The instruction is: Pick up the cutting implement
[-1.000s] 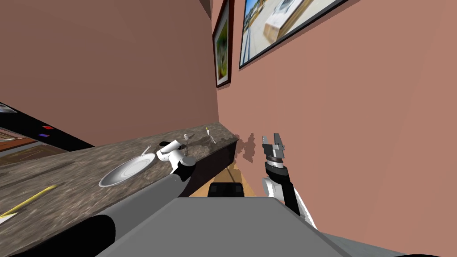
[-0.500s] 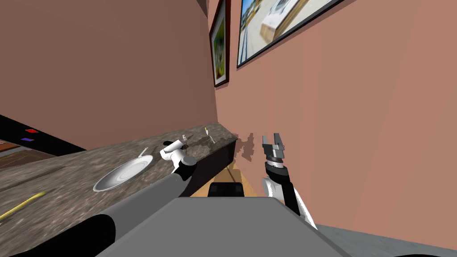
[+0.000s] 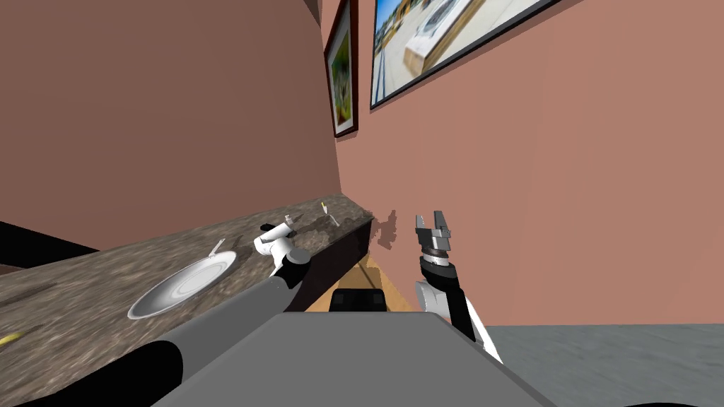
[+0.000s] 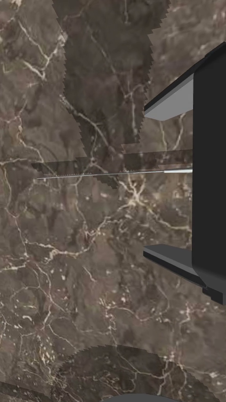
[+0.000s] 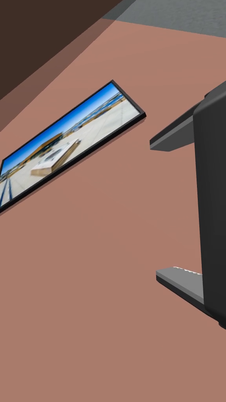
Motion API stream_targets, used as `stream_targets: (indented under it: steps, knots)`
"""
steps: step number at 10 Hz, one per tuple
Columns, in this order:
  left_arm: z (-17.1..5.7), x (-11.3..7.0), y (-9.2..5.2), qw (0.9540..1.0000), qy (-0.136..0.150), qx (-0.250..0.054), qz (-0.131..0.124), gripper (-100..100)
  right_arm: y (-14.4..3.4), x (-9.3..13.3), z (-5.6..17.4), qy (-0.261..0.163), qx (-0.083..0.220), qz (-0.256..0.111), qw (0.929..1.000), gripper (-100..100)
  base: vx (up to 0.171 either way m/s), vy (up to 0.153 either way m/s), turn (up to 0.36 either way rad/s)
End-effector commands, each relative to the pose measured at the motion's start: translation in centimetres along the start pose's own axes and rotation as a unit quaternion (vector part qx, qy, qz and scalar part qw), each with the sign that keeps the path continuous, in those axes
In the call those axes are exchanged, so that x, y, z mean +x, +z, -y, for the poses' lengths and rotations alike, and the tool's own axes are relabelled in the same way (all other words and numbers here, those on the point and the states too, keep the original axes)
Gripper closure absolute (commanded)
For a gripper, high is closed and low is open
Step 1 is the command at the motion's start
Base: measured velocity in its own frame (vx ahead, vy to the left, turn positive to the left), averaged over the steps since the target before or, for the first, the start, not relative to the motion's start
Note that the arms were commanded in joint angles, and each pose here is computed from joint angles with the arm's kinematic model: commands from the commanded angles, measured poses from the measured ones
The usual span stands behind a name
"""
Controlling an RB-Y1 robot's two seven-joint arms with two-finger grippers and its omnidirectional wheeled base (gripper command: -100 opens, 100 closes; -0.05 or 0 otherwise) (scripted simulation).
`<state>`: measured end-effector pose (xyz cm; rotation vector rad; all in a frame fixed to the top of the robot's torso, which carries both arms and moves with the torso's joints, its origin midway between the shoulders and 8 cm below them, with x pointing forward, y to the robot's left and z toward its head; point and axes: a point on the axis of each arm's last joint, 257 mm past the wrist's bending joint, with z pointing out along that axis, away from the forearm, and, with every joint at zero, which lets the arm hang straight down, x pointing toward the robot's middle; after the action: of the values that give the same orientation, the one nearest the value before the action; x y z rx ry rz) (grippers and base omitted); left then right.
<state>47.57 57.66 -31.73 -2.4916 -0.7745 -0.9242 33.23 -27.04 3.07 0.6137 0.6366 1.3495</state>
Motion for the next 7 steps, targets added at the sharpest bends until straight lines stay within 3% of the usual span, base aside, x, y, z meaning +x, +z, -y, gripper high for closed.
stream_targets:
  steps: [1,4,5,7]
  knots:
    - [0.45,-0.25,0.16,0.9999,-0.010,0.009,0.001,-100,0.00,0.00,0.00,0.000,0.000,0.000,1.0000,0,-0.058,0.069,-0.160]
    - [0.85,-0.41,0.28,0.9997,-0.016,0.016,0.002,-100,0.00,0.00,0.00,0.000,0.000,0.000,1.0000,0,-0.045,0.053,-0.115]
    - [0.88,-0.41,0.30,0.9997,-0.018,0.016,0.002,100,0.00,0.00,0.00,0.000,0.000,0.000,1.0000,0,-0.005,0.006,0.005]
    - [0.89,-0.42,0.30,0.9997,-0.018,0.016,0.002,100,0.00,0.00,0.00,0.000,0.000,0.000,1.0000,0,0.000,0.000,0.000]
